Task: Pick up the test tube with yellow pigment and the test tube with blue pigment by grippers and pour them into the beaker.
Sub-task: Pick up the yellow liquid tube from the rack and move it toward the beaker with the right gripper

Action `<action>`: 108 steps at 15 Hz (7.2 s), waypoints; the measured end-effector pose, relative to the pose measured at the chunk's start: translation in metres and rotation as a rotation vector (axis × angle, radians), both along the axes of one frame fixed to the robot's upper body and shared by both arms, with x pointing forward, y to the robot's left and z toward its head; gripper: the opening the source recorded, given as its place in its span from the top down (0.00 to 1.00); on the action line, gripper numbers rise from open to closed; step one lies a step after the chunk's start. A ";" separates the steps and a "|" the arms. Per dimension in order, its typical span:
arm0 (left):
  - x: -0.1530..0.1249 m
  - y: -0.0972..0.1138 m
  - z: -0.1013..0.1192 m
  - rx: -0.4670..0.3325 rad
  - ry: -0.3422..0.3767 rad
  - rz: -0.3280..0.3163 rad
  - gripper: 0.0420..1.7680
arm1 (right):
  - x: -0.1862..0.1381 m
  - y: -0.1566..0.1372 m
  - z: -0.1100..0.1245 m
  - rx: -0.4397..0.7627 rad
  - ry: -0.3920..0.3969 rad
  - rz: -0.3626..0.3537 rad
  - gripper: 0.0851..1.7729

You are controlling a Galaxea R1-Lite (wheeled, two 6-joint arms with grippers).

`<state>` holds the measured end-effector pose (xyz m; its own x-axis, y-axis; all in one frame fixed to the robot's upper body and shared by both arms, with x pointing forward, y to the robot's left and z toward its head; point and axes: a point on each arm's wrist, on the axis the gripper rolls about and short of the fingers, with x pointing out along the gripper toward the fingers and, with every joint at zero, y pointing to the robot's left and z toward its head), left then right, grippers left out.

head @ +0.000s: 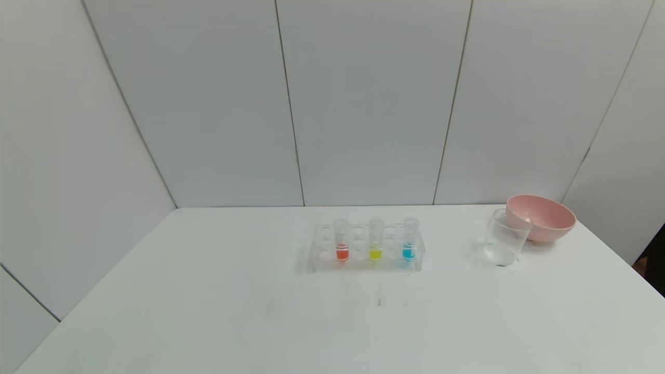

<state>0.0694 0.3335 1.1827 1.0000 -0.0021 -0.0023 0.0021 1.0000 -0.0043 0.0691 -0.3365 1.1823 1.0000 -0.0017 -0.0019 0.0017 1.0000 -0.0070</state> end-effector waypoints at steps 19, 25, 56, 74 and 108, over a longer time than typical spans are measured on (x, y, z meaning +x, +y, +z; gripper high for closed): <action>0.000 0.000 0.000 0.000 0.000 0.000 0.00 | -0.006 0.000 0.021 0.015 -0.071 0.003 0.04; 0.000 0.000 0.000 0.000 0.000 0.000 0.00 | 0.008 0.000 0.068 0.056 -0.050 0.037 0.04; 0.000 0.000 0.000 0.000 0.000 0.000 0.00 | 0.157 0.280 0.035 0.058 0.196 0.183 0.04; 0.000 0.000 0.000 0.000 0.000 0.000 0.00 | 0.312 0.304 0.007 0.031 0.189 0.140 0.04; 0.000 0.000 0.000 0.000 0.000 0.000 0.00 | 0.381 0.305 0.001 0.000 0.100 0.104 0.71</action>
<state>0.0694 0.3335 1.1827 1.0000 -0.0021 -0.0023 0.0021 1.0000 -0.0043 0.4503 -0.0319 1.1828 0.9897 0.1015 -0.1012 -0.1022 0.9948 -0.0016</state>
